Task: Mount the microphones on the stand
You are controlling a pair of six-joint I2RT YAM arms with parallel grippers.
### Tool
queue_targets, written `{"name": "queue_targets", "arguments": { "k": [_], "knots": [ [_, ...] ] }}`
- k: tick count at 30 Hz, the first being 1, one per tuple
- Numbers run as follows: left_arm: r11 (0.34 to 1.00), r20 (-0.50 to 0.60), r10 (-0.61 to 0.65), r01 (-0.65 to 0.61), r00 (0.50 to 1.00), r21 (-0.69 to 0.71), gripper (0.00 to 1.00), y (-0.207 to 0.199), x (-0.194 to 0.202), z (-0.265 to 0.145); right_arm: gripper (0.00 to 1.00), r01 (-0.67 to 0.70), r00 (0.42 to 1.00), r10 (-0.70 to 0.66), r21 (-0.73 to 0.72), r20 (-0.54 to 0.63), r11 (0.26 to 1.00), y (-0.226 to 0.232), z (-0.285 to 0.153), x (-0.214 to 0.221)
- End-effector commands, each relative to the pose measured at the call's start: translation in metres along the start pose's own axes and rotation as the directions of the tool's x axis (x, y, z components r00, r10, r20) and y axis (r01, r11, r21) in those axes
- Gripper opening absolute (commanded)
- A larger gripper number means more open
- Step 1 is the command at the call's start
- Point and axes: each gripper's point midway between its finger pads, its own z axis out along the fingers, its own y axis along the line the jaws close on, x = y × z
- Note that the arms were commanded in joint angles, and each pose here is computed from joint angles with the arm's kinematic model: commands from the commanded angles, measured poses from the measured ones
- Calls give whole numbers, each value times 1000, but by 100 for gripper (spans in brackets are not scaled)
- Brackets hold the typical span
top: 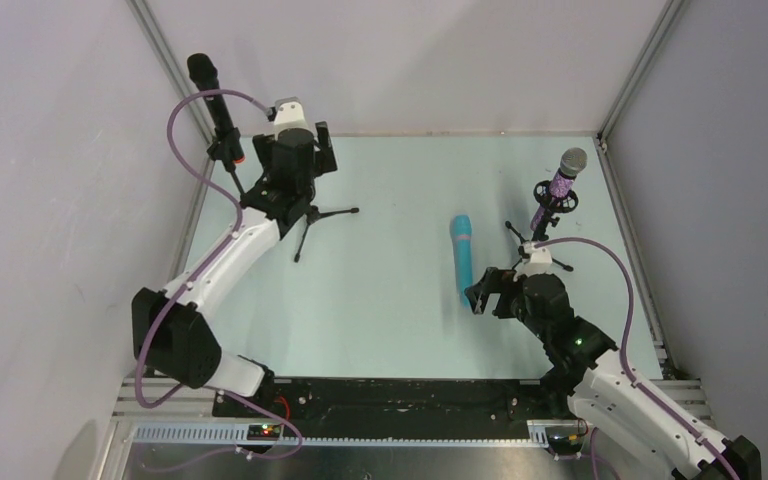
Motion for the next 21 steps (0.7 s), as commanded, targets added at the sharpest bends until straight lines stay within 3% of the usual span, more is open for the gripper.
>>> {"name": "queue_targets", "arguments": {
  "k": [1,3,9,13,16,21],
  "knots": [
    [999,35,-45,45,998,-14,98,0,-24,11,100,20,998,-19,-16,54,1000,5,2,-13],
    [999,27,-26,27,999,-19,98,-2,-22,19,100,21,998,-19,-26,57,999,6,3,-14],
    [1000,4,10,-10,1000,-19,82,-7,-15,35,100,26,999,-25,-30,47,999,7,4,-13],
    [1000,0,21,-21,1000,-8,58,-9,-14,37,100,26,999,-25,-23,30,999,5,5,-9],
    [999,-3,38,-38,999,-1,54,-10,-14,37,100,25,1000,-24,-22,19,999,4,7,-6],
    [995,-1,65,-65,998,71,31,-19,-16,32,100,26,1000,-25,-27,18,999,6,8,-6]
  ]
}}
